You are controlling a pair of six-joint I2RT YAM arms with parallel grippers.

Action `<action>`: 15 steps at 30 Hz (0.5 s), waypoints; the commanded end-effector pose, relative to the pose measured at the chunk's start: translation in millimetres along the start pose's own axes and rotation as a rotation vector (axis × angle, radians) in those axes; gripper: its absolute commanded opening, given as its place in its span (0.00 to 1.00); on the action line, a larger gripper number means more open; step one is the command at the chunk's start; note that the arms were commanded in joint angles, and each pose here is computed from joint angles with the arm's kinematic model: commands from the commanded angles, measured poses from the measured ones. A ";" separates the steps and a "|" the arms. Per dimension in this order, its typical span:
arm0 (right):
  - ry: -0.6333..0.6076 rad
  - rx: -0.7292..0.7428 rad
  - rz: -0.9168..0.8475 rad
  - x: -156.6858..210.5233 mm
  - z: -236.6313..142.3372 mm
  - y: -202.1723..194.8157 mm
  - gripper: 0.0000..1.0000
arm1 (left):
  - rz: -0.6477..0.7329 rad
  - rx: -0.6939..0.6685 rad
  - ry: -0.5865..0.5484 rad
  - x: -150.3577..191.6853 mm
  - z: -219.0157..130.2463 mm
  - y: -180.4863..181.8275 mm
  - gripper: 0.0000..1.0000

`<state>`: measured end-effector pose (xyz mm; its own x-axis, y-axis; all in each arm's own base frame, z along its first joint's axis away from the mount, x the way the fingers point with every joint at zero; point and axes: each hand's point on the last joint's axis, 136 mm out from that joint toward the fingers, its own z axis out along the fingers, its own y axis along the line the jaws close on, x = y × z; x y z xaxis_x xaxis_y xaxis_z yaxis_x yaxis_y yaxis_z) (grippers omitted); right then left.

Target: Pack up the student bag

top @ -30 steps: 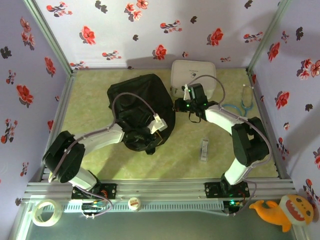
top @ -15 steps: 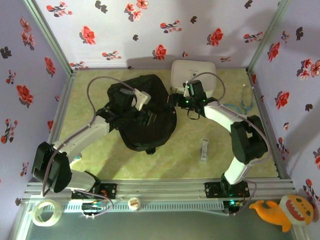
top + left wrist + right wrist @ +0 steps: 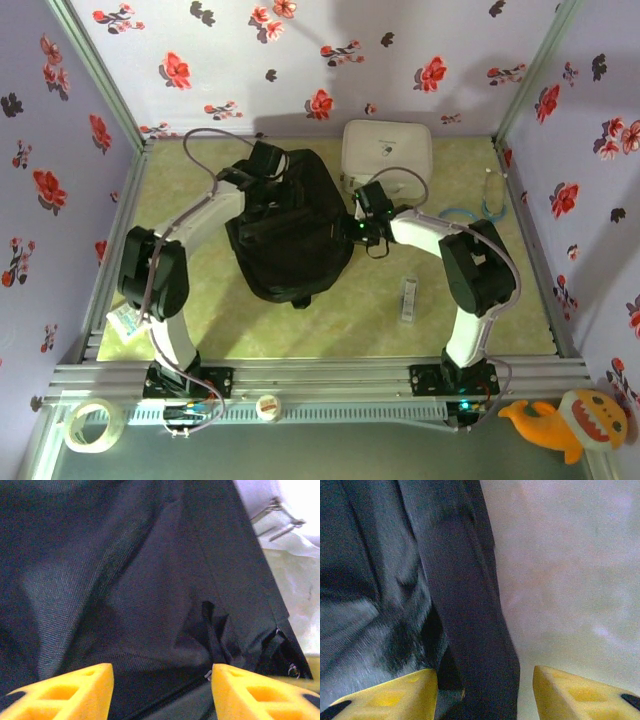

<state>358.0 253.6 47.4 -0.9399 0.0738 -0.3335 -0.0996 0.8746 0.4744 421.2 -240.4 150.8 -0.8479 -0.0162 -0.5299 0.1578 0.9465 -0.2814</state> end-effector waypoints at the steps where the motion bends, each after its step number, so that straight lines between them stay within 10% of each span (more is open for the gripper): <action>1: 0.006 -0.026 0.024 18.8 -8.6 3.9 0.51 | -0.120 -0.001 0.044 2.7 6.1 0.7 0.51; 15: 0.038 -0.107 0.051 55.5 -8.4 15.4 0.50 | -0.223 0.142 0.137 21.7 33.8 -22.3 0.48</action>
<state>313.5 262.8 40.6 -0.9487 0.1080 -0.2973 -0.0802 0.8271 0.5563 414.2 -264.5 128.3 -0.9139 -0.1439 -0.3796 0.0462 0.8921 -0.4494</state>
